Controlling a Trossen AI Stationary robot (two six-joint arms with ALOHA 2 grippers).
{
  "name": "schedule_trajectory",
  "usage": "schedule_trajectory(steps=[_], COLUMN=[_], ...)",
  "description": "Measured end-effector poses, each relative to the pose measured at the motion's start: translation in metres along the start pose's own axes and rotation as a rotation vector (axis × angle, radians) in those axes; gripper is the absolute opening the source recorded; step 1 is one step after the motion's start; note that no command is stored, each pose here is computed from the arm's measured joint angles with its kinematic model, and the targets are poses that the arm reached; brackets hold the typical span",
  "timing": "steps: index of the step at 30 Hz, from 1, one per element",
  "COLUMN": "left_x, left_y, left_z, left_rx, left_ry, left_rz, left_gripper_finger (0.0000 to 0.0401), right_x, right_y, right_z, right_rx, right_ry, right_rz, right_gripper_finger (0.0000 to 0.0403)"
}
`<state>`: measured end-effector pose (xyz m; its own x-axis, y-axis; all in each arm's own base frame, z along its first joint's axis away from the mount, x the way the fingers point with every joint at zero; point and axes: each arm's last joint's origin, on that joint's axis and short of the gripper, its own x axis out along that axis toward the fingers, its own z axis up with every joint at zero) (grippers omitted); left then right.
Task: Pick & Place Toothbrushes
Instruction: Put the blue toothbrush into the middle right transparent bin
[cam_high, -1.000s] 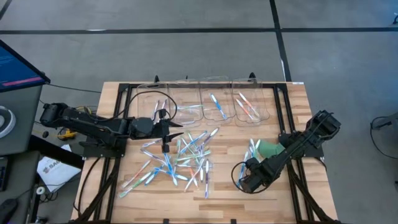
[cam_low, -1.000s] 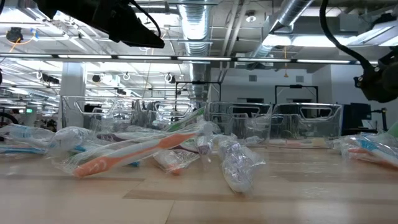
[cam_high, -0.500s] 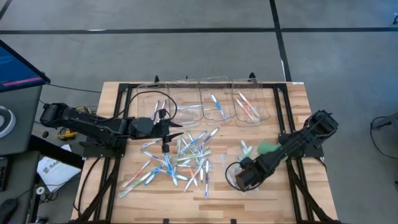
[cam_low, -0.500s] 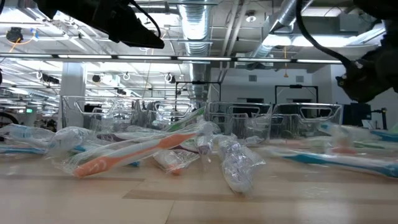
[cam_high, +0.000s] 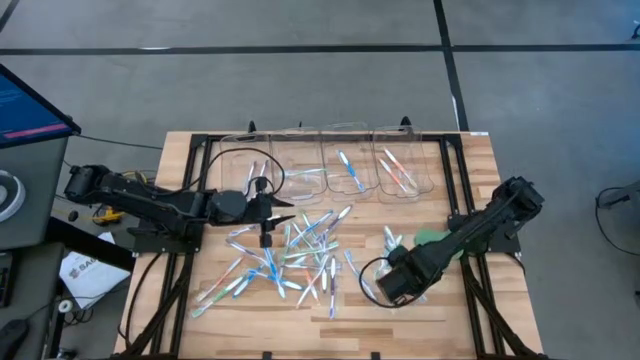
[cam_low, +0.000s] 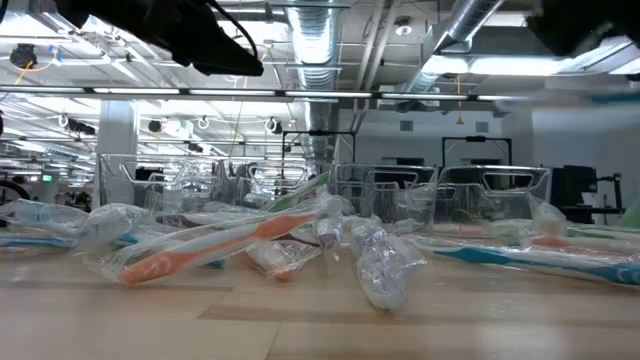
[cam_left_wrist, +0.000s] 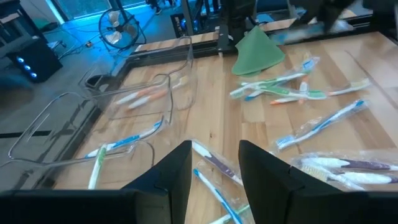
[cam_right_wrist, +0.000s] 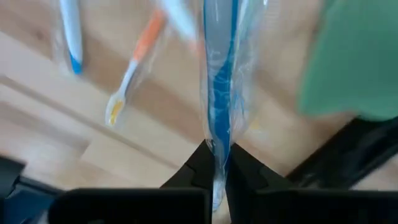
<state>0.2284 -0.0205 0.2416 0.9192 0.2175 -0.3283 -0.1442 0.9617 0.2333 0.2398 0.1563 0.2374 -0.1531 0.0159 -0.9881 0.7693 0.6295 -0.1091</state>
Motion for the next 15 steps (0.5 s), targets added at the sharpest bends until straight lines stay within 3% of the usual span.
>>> schedule_trajectory(steps=[6, 10, 15], left_x=[0.000, 0.000, -0.001], left_y=[0.000, -0.002, -0.006], left_z=[0.001, 0.001, 0.001], left_rx=[-0.001, -0.004, -0.004], left_ry=[-0.007, -0.013, -0.030], left_rz=[-0.002, -0.044, -0.182], left_gripper_finger=[0.0126, 0.0126, 0.0126], right_x=[-0.041, -0.056, -0.072], right_y=[-0.019, -0.026, -0.042], right_z=[0.033, 0.074, 0.129], right_rx=[-0.055, -0.154, -0.247], right_ry=[-0.117, -0.193, -0.291], right_rz=[-0.127, -0.093, -0.028], right_gripper_finger=[0.0009, 0.0009, 0.0012])
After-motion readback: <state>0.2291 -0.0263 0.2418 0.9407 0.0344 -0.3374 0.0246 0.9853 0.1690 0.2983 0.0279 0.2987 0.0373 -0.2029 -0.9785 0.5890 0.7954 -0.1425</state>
